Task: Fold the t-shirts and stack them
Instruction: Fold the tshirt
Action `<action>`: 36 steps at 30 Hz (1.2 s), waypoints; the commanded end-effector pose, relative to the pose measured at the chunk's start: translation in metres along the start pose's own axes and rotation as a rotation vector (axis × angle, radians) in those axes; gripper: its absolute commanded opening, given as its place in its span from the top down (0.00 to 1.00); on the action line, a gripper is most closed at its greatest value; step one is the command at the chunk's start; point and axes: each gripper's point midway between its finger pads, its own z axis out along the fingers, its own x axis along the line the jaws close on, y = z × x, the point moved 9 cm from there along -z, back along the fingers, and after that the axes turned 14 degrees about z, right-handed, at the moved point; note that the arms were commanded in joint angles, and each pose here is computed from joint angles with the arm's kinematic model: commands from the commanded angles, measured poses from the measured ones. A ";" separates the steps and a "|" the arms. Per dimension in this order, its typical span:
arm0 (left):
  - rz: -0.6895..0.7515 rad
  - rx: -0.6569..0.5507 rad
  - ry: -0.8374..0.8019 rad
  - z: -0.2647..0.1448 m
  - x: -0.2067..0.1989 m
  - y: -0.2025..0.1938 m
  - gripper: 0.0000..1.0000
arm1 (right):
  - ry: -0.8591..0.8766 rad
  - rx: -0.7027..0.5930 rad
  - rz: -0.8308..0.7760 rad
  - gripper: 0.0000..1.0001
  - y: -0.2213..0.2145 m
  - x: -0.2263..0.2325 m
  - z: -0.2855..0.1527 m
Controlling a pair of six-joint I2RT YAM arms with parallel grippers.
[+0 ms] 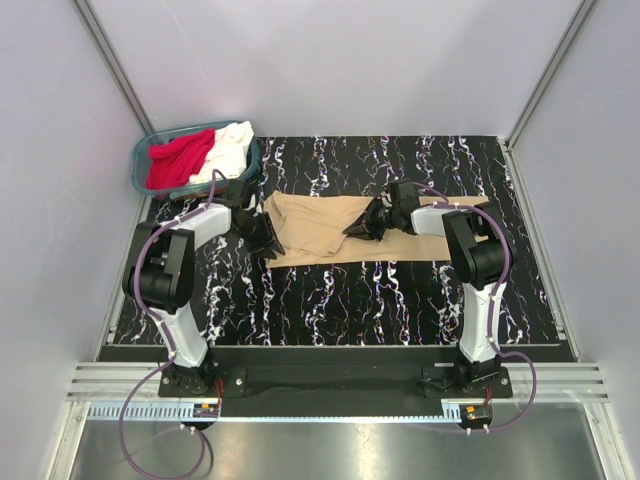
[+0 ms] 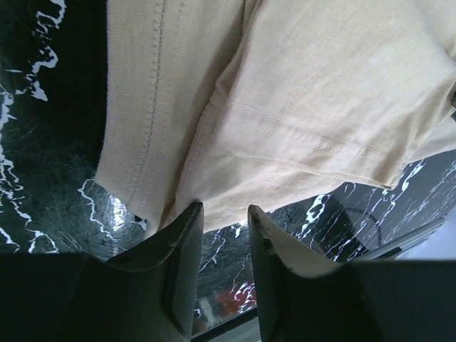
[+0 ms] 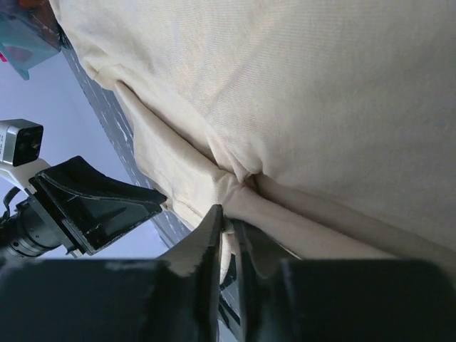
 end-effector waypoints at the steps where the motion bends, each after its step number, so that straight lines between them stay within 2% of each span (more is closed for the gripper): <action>1: 0.018 -0.019 0.023 -0.003 0.003 0.005 0.64 | 0.034 -0.037 -0.034 0.84 0.007 0.018 -0.001; 3: 0.013 -0.016 0.029 -0.003 0.006 0.005 0.64 | 0.022 -0.054 -0.030 0.92 0.009 0.015 -0.002; 7: 0.009 -0.009 0.036 -0.001 0.013 0.003 0.65 | 0.007 -0.095 -0.041 0.97 0.021 0.009 -0.005; 13: 0.033 -0.015 0.071 -0.006 0.019 0.006 0.65 | 0.009 -0.055 -0.085 1.00 0.028 0.004 0.004; 17: 0.078 -0.053 0.091 -0.024 0.014 0.009 0.61 | -0.020 -0.003 -0.113 0.81 0.022 0.000 -0.001; 18: 0.086 -0.065 0.093 -0.029 0.012 0.009 0.56 | -0.021 0.005 -0.116 0.78 0.020 0.001 -0.003; 20: 0.111 -0.103 0.088 -0.044 0.007 0.008 0.53 | -0.030 0.026 -0.121 0.73 0.011 0.001 -0.013; 21: 0.115 -0.102 0.094 -0.047 0.006 0.005 0.50 | -0.034 0.026 -0.126 0.67 0.008 0.002 -0.018; 23: 0.122 -0.113 0.094 -0.053 0.006 -0.001 0.46 | -0.049 0.027 -0.148 0.63 -0.001 0.005 -0.034; 27: 0.095 -0.061 0.073 -0.043 0.010 -0.013 0.45 | -0.100 0.009 -0.186 0.48 -0.015 0.006 -0.059; 31: 0.091 -0.035 0.074 -0.033 0.015 -0.012 0.48 | -0.103 -0.024 -0.147 0.41 -0.016 -0.004 -0.087; 36: 0.071 -0.012 0.087 -0.022 0.020 -0.008 0.50 | -0.120 -0.097 -0.053 0.40 0.003 -0.038 -0.118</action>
